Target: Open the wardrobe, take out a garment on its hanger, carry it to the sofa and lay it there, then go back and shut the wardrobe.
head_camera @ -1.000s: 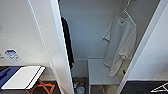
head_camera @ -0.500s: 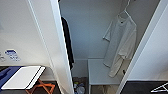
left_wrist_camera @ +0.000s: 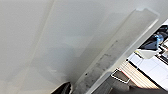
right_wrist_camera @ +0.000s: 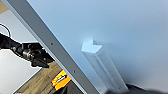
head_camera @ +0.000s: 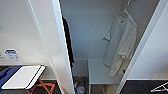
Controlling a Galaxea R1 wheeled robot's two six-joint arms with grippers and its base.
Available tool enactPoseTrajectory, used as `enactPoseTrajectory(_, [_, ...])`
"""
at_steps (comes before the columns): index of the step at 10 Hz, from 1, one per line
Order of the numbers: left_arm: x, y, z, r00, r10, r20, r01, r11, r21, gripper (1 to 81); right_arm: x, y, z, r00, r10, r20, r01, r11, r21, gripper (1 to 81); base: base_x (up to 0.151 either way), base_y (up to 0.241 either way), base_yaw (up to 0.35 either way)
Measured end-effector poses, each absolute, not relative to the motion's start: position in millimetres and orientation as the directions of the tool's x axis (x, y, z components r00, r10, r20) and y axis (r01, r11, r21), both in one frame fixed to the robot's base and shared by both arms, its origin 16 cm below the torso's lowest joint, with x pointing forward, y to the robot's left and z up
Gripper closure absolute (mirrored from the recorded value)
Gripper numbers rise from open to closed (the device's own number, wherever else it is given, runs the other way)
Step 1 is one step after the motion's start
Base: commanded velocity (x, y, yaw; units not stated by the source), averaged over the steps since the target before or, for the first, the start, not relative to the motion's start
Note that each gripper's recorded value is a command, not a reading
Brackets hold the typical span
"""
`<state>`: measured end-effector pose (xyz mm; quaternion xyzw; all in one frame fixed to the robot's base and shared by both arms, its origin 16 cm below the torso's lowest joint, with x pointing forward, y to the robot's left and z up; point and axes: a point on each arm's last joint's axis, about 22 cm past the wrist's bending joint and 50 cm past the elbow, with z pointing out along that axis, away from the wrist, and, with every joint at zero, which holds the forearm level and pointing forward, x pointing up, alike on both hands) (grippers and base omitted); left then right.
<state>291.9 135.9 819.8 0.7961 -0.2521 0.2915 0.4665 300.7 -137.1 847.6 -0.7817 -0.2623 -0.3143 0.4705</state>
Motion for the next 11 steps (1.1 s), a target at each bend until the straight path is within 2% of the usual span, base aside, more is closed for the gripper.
enactPoseTrajectory(3, [303, 144, 817, 0.691, -0.139, 0.709, -0.680, -0.458, 0.573, 1.0, 309, -148, 845, 0.651, 0.142, 0.745, 0.714, -0.446, -0.539, 1.0, -0.066, 0.000, 0.000])
enactPoseTrajectory(5, [308, 147, 816, 0.685, -0.143, 0.714, -0.683, -0.465, 0.563, 1.0, 315, -150, 844, 0.643, 0.153, 0.751, 0.721, -0.454, -0.524, 1.0, 0.000, 0.000, 0.000])
enactPoseTrajectory(11, [302, 155, 817, 0.693, -0.122, 0.711, -0.675, -0.456, 0.580, 1.0, 311, -151, 844, 0.646, 0.142, 0.750, 0.717, -0.450, -0.533, 1.0, 0.000, 0.000, 0.000])
